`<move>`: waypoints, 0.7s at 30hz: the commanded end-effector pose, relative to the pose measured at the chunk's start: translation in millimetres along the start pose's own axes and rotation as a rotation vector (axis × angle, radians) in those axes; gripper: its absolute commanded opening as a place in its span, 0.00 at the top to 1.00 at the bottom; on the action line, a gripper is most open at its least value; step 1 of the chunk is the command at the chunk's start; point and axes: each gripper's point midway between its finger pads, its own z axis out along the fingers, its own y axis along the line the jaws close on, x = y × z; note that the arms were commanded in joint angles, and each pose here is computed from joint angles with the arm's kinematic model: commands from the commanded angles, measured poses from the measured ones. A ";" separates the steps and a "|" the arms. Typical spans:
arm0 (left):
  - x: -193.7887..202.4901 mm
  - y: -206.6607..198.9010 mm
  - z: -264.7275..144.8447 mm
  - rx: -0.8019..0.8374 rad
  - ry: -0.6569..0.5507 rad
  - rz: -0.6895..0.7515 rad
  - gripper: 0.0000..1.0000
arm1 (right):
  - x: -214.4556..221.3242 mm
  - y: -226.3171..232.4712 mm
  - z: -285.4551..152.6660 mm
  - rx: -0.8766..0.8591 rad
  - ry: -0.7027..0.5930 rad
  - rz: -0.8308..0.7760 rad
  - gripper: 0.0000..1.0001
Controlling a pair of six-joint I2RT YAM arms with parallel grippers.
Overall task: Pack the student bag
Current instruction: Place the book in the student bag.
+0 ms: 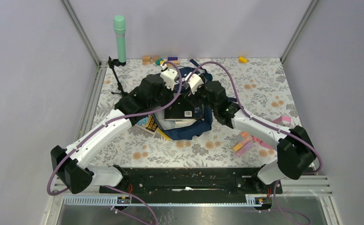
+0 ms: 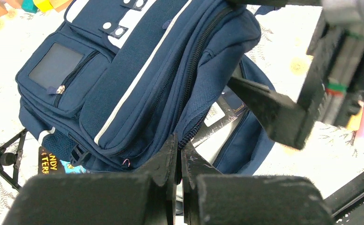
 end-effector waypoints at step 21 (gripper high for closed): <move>-70.7 -54.9 39.1 0.267 -0.207 -0.058 1.00 | 65.0 -77.7 -108.6 0.622 0.150 0.263 1.00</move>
